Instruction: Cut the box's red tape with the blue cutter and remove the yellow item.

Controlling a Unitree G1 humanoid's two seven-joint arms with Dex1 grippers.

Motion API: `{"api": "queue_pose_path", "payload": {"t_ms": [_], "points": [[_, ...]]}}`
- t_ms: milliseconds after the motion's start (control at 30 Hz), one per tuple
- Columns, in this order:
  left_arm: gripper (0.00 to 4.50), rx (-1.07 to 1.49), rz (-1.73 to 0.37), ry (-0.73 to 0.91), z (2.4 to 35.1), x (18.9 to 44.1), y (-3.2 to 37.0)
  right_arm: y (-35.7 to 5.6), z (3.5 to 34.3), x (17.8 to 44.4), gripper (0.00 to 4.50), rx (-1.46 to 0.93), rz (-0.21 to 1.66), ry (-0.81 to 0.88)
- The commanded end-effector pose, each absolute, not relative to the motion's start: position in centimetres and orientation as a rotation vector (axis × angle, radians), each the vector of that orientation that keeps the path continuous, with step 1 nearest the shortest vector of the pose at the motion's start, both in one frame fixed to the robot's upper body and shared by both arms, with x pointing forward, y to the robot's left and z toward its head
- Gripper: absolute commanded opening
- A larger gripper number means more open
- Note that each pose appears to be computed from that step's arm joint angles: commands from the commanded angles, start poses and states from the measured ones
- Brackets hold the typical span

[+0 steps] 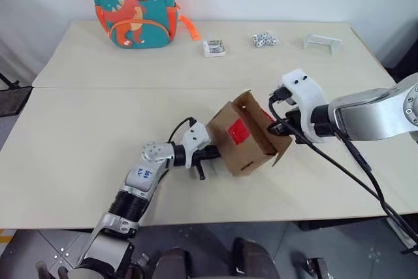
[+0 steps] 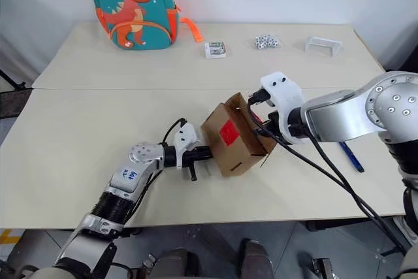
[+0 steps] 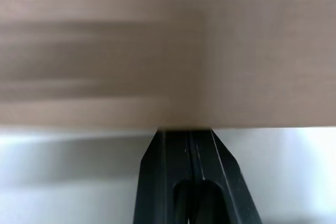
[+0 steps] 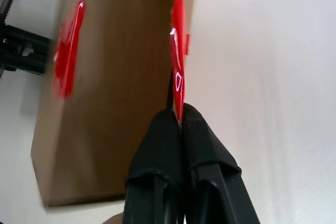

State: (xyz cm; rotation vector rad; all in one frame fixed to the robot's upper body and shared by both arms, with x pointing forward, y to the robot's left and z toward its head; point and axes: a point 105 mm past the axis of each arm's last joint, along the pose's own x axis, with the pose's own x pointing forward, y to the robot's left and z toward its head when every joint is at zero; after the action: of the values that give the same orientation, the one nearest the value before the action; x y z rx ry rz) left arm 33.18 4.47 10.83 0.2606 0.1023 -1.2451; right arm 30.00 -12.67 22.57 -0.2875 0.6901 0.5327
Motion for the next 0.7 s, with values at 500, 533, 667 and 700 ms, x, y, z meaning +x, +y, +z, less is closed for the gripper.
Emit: {"api": "queue_pose_path", "payload": {"t_ms": [500,533,667,700], "points": [[0.0,0.219,-1.32,-0.062,22.3,33.1,8.6,-13.0,19.8,31.1,0.04,-0.068,0.464,0.73],[0.0,0.233,-1.313,-0.052,22.0,33.4,8.1,-12.9,19.3,31.2,0.04,-0.045,0.455,0.739],[0.0,0.27,-1.31,-0.014,20.7,33.8,6.3,-12.9,18.0,31.6,0.04,0.009,0.403,0.76],[0.0,0.262,-1.322,-0.009,20.6,33.6,5.8,-12.9,17.8,31.7,0.04,0.018,0.393,0.76]]}}
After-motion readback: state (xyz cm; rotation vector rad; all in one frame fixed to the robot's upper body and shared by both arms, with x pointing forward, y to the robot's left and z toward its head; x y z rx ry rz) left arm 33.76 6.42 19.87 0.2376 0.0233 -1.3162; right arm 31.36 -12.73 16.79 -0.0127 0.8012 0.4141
